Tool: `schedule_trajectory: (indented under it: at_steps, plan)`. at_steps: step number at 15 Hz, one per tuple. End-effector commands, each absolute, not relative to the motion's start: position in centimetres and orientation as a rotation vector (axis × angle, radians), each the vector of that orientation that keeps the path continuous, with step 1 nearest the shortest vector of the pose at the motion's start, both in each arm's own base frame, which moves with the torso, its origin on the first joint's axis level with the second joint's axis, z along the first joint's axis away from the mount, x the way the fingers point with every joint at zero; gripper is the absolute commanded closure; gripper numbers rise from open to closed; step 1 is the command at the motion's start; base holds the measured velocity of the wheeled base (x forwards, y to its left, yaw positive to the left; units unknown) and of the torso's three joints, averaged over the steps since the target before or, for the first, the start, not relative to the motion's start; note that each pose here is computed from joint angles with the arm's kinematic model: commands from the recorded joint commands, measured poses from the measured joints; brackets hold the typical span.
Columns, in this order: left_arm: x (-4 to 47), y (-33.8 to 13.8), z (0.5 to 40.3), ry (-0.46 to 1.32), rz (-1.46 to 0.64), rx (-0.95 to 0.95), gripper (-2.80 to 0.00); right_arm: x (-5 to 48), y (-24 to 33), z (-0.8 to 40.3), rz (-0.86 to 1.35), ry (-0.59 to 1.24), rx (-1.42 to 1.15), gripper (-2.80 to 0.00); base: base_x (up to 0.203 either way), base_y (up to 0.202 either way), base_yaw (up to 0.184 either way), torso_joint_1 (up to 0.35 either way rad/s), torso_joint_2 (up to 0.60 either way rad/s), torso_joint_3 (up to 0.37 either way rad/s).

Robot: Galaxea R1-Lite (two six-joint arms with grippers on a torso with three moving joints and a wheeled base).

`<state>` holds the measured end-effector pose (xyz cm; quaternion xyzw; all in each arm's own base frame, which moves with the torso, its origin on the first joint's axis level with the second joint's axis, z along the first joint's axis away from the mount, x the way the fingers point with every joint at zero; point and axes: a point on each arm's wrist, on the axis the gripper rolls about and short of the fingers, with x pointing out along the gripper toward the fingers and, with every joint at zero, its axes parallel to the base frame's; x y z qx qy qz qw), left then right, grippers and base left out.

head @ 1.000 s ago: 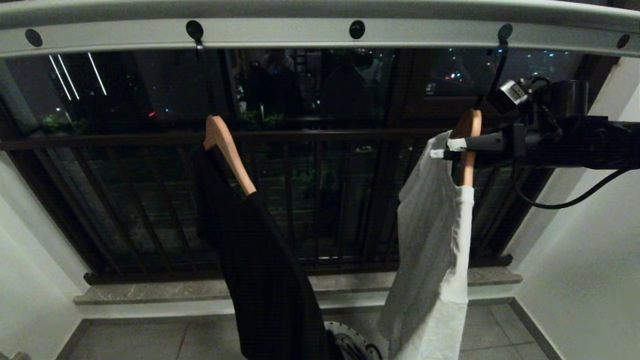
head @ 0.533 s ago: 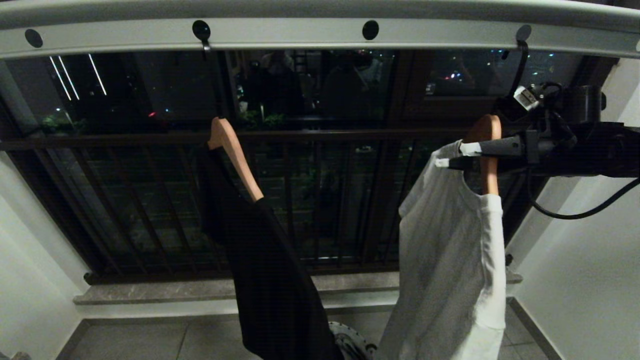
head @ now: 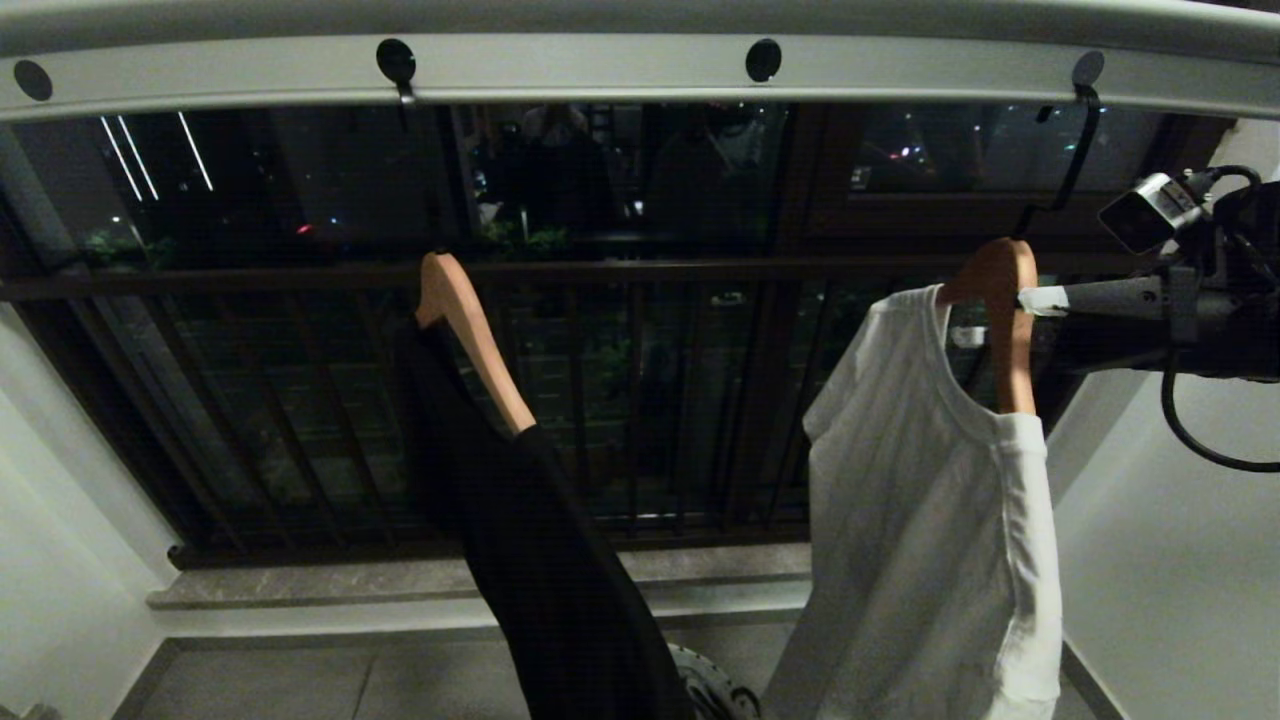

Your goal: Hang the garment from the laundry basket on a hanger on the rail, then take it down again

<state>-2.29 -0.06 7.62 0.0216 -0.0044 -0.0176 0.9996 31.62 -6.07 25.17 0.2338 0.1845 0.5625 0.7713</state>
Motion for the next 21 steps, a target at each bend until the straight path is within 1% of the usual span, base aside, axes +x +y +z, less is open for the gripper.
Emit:
schedule_trajectory:
  at_steps: [1,5,8,9,15,18,21]
  plan:
    - [-2.3,-0.1,7.6,-0.008,-0.035,0.043,0.00,29.6,-7.2,25.7,1.178,0.378,0.509,-2.80,0.000,0.000,0.000,0.000,0.00,0.000]
    - [-2.3,-0.1,7.6,-0.008,-0.035,0.044,0.00,27.3,-8.9,25.0,1.096,0.376,0.550,-2.80,0.000,0.000,0.000,0.000,0.00,0.000]
    - [-2.3,-0.1,7.6,-0.008,-0.035,0.043,0.00,25.3,-8.9,25.2,1.067,0.364,0.551,-2.80,0.000,0.000,0.000,0.000,0.00,0.000]
    - [-2.3,-0.1,7.6,-0.008,-0.035,0.043,0.00,24.4,-8.7,25.5,1.062,0.355,0.541,0.00,0.000,0.000,0.000,0.000,0.00,0.000]
    - [-2.3,-0.1,7.5,-0.007,-0.036,0.043,0.00,18.8,-6.3,28.4,1.063,0.323,0.496,0.00,0.000,0.000,0.000,0.000,0.00,0.000]
    - [-2.3,-0.1,7.5,-0.007,-0.035,0.043,0.00,16.0,-3.9,29.7,1.125,0.323,0.466,0.00,0.000,0.000,0.000,0.000,0.00,0.000]
    - [-2.3,-0.1,7.6,-0.007,-0.034,0.043,0.00,12.7,-1.0,31.3,1.233,0.307,0.392,0.00,0.000,0.000,0.000,0.000,0.00,0.000]
